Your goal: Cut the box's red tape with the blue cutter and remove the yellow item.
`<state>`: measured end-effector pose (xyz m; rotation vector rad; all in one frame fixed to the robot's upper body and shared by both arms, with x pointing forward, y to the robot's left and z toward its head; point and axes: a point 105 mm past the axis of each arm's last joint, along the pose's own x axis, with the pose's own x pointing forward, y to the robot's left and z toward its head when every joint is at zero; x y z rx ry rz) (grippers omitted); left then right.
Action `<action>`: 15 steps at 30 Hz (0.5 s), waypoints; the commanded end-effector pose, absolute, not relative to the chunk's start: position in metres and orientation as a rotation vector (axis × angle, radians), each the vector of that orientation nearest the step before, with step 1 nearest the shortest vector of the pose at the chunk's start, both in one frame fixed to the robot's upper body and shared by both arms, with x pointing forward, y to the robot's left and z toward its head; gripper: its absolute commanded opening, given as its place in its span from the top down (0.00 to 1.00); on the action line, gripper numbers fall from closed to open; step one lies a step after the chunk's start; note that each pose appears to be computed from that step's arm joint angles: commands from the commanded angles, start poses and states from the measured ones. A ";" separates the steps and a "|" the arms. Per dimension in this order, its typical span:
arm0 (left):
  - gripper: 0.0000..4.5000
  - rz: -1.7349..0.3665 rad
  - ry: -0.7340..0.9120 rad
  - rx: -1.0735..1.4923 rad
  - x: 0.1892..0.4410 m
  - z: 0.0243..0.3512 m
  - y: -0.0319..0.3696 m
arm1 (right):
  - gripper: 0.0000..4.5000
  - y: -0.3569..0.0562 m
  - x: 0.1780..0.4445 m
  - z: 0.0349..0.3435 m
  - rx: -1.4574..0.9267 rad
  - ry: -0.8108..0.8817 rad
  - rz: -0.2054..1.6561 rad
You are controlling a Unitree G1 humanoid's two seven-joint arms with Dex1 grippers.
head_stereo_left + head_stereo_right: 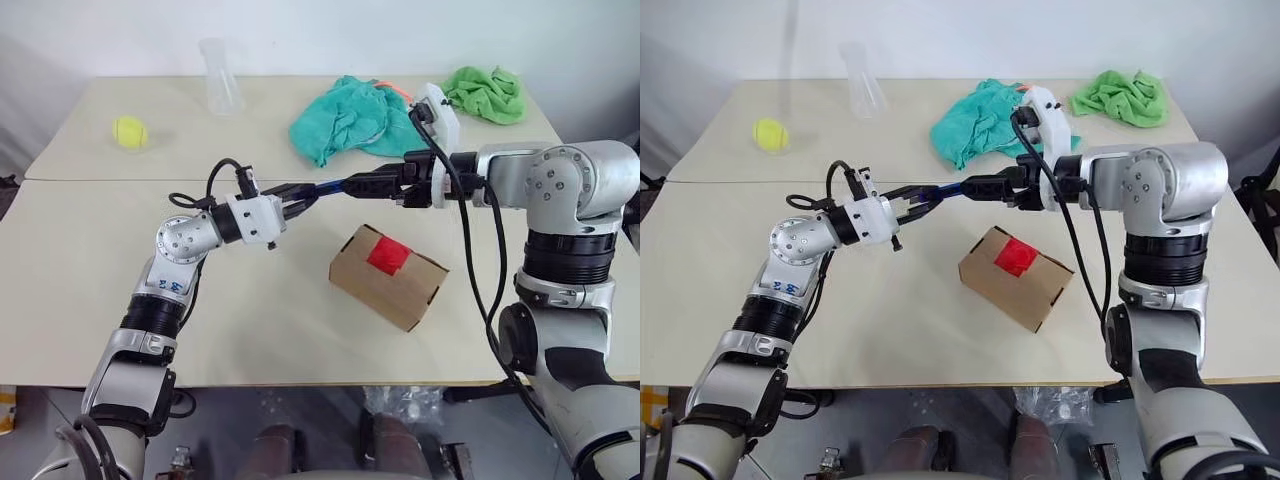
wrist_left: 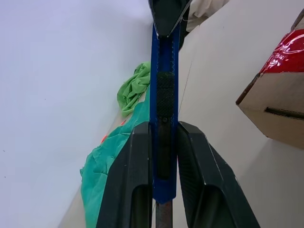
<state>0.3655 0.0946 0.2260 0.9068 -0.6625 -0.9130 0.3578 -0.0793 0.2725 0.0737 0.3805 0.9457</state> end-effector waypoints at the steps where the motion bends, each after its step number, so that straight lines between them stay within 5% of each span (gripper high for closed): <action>1: 0.88 -0.900 -0.731 0.920 0.362 0.241 0.092 | 0.01 -0.075 0.354 0.291 0.041 0.319 0.987; 15: 0.88 -0.897 -0.726 0.913 0.362 0.241 0.093 | 0.01 -0.072 0.349 0.292 0.015 0.336 1.035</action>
